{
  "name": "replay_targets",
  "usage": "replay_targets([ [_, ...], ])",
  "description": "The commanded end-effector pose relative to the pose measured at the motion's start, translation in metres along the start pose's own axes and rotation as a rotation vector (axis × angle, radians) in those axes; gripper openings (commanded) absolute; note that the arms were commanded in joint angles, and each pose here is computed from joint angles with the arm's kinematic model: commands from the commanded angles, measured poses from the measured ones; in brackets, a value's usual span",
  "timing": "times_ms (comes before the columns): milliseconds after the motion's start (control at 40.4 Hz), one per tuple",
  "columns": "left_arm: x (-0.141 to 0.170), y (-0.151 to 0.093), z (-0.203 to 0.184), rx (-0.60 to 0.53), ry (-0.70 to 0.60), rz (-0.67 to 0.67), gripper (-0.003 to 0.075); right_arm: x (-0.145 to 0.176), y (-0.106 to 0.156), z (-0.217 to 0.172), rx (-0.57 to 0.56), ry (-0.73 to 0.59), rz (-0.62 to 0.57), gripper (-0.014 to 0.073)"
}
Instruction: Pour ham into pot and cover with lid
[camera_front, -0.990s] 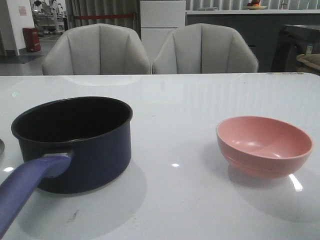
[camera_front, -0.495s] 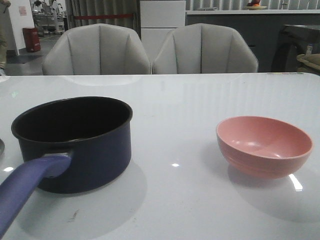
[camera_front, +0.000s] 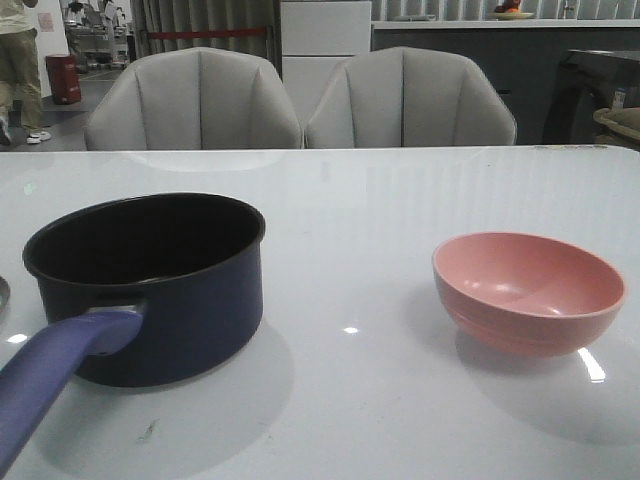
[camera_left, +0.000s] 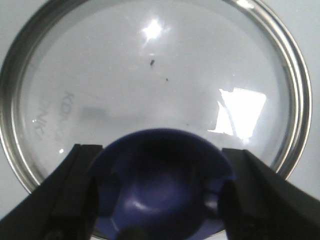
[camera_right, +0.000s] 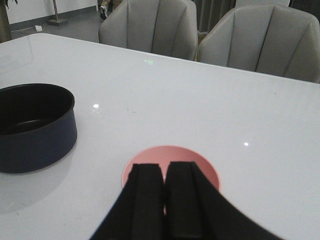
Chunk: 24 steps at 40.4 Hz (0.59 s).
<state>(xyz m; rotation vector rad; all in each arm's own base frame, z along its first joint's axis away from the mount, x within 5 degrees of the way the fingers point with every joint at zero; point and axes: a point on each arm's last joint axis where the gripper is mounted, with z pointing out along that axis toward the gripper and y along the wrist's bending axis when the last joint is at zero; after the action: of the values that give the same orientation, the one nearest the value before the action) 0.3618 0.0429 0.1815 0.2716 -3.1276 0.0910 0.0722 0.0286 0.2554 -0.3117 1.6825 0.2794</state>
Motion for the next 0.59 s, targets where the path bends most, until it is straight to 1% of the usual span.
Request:
replay_targets([
  [0, -0.002, -0.001, -0.021, 0.008, -0.071, -0.007, 0.0227, -0.015, -0.001, -0.001, 0.013, -0.094, 0.001, 0.015],
  [272, -0.001, -0.001, -0.028, 0.009, -0.087, -0.002, 0.0227, -0.015, -0.001, -0.001, 0.012, -0.088, 0.001, 0.015],
  [569, 0.002, -0.003, -0.062, 0.01, -0.18, 0.007, 0.0227, -0.015, -0.001, -0.001, 0.011, -0.087, 0.001, 0.015],
])
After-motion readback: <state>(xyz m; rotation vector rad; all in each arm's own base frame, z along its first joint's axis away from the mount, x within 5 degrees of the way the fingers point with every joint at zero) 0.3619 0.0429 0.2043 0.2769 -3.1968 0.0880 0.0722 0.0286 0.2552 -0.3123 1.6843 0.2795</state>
